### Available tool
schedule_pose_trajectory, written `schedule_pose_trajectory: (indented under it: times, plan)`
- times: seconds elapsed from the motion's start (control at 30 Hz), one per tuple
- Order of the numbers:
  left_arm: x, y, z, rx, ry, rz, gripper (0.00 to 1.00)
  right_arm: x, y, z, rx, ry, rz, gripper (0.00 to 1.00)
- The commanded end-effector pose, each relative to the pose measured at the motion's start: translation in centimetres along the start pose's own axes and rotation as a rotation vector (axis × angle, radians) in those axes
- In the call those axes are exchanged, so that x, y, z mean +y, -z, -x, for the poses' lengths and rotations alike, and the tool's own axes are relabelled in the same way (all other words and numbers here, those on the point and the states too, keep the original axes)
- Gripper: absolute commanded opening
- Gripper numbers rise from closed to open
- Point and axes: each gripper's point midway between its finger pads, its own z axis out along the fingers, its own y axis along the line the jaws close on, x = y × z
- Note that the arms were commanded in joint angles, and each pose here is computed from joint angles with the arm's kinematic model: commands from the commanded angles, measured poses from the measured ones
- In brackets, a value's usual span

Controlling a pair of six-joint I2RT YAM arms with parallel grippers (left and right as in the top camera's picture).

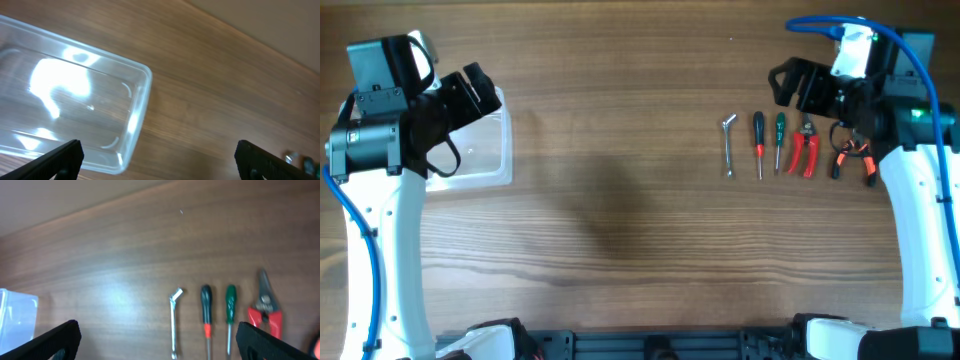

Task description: Pack container

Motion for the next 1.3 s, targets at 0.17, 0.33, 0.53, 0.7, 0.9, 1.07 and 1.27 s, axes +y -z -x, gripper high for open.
schedule_pose_trajectory:
  times: [0.17, 0.33, 0.53, 0.7, 0.9, 1.07, 1.27]
  plan:
    - [2.4, -1.6, 0.6, 0.012, -0.021, 0.134, 1.00, -5.9, 1.8, -1.3, 0.059, -0.096, -0.195, 1.00]
    - [3.1, -7.0, -3.4, 0.242, -0.189, 0.162, 0.95, -6.1, 1.9, -1.3, 0.057, -0.101, -0.204, 1.00]
    - [3.9, -13.5, -7.6, 0.435, -0.313, 0.235, 0.98, -6.2, 1.9, -1.3, 0.057, -0.101, -0.204, 1.00]
    - [4.0, -16.8, -10.0, 0.520, -0.308, 0.227, 0.93, -6.1, 1.9, -1.4, 0.061, -0.102, -0.204, 1.00]
    - [3.4, -18.8, -11.1, 0.548, -0.262, 0.172, 0.89, -6.2, 1.9, -1.7, 0.072, -0.105, -0.206, 1.00]
    - [3.3, -20.3, -11.1, 0.535, -0.268, 0.153, 0.86, -6.2, 1.9, -1.7, 0.071, -0.104, -0.206, 1.00]
    - [3.8, -21.7, -11.5, 0.536, -0.272, 0.169, 0.80, -6.2, 1.9, -1.7, 0.072, -0.104, -0.206, 1.00]
